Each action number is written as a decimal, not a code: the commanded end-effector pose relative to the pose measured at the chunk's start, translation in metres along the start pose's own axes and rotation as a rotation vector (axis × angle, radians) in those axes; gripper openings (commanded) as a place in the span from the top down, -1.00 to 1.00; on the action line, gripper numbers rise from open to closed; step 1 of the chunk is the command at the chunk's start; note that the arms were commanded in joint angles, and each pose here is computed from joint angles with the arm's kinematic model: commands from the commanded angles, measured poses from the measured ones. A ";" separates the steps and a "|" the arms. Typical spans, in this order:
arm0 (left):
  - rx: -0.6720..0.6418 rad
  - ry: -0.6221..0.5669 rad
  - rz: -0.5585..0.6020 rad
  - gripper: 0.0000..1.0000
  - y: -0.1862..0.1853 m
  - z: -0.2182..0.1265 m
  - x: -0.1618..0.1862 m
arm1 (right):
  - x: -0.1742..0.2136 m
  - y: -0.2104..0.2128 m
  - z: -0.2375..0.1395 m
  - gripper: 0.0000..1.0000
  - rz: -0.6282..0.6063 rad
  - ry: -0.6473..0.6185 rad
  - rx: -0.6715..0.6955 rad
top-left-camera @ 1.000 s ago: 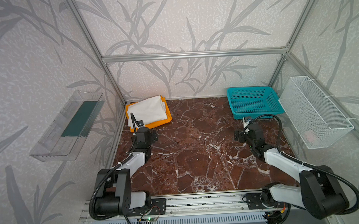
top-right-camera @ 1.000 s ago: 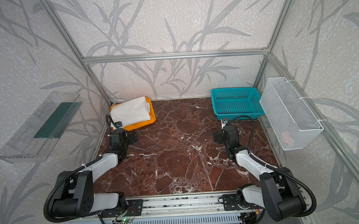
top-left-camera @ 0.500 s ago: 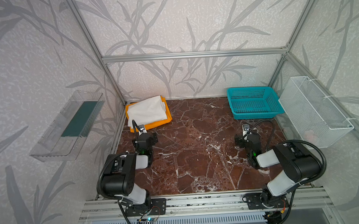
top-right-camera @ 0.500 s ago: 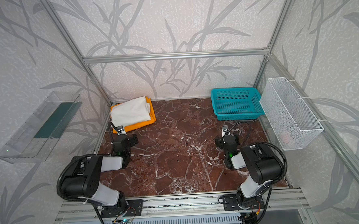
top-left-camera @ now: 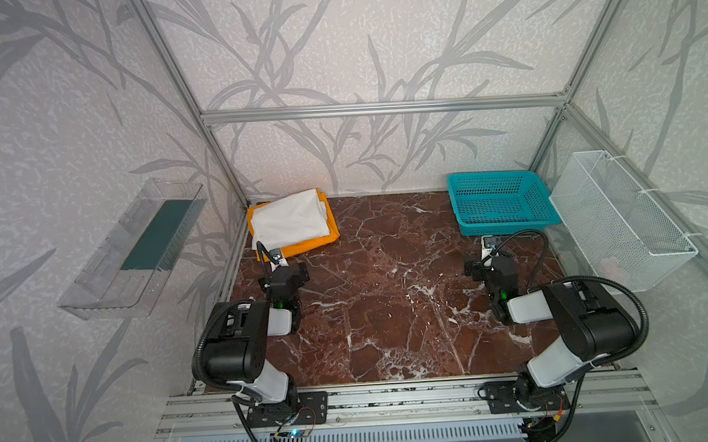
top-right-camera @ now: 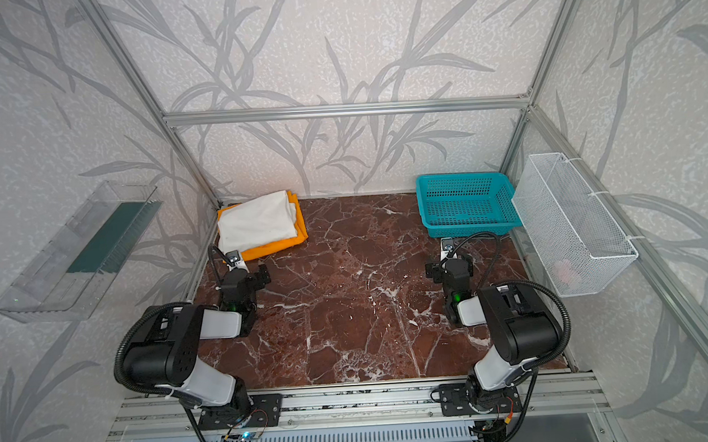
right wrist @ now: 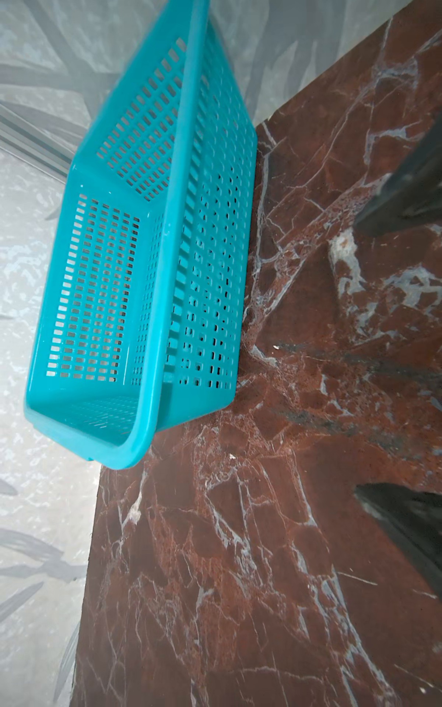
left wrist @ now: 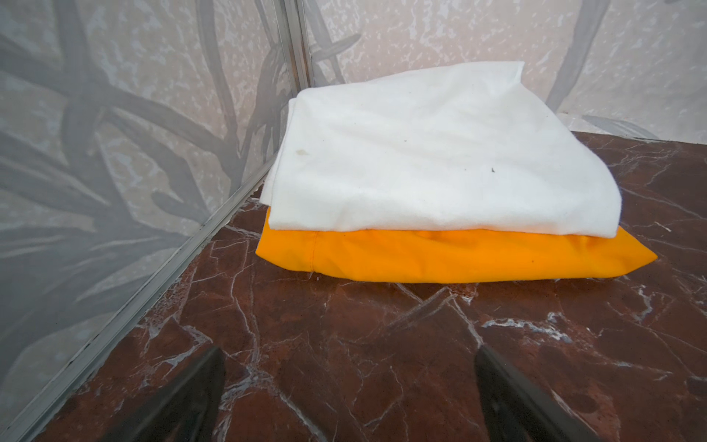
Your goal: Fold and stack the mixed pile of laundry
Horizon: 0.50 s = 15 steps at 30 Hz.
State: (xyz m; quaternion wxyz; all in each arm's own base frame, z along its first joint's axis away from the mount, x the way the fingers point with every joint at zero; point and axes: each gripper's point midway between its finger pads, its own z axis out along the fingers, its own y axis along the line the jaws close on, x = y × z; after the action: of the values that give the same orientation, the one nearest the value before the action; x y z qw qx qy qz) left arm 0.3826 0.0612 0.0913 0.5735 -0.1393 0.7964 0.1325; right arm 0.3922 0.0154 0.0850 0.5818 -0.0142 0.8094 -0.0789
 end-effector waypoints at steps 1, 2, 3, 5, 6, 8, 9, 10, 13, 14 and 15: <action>-0.010 -0.036 -0.006 -0.98 0.001 0.000 -0.009 | -0.011 0.000 -0.001 -0.98 0.019 -0.032 -0.001; -0.010 -0.034 -0.007 -0.98 0.001 0.000 -0.009 | -0.011 -0.001 -0.001 -0.98 0.018 -0.033 0.000; -0.010 -0.036 -0.007 -0.98 0.001 0.000 -0.009 | -0.011 0.000 -0.001 -0.98 0.018 -0.032 -0.001; -0.010 -0.036 -0.006 -0.98 0.001 0.000 -0.009 | -0.011 0.000 -0.001 -0.98 0.018 -0.033 -0.001; -0.010 -0.036 -0.006 -0.98 0.002 0.000 -0.009 | -0.011 0.000 -0.001 -0.98 0.018 -0.033 -0.002; -0.009 -0.036 -0.006 -0.98 0.001 0.000 -0.009 | -0.012 0.000 -0.001 -0.98 0.020 -0.035 -0.001; -0.010 -0.035 -0.006 -0.98 0.002 0.000 -0.009 | -0.011 0.000 -0.001 -0.98 0.018 -0.033 -0.001; -0.011 -0.037 -0.007 -0.98 0.002 0.000 -0.010 | -0.012 0.000 -0.001 -0.98 0.018 -0.034 -0.002; -0.010 -0.033 -0.005 -0.98 0.001 0.001 -0.009 | -0.011 0.000 -0.001 -0.98 0.018 -0.033 -0.001; -0.012 -0.031 -0.005 -0.98 0.001 0.001 -0.009 | -0.011 -0.001 -0.001 -0.98 0.018 -0.033 0.000; -0.012 -0.031 -0.006 -0.98 0.001 0.001 -0.009 | -0.011 0.000 -0.001 -0.98 0.018 -0.032 -0.001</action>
State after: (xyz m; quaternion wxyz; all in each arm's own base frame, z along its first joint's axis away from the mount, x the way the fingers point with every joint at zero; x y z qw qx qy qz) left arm 0.3835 0.0613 0.0936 0.5775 -0.1399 0.7934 0.1320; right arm 0.3922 0.0155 0.0850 0.5818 -0.0144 0.8094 -0.0788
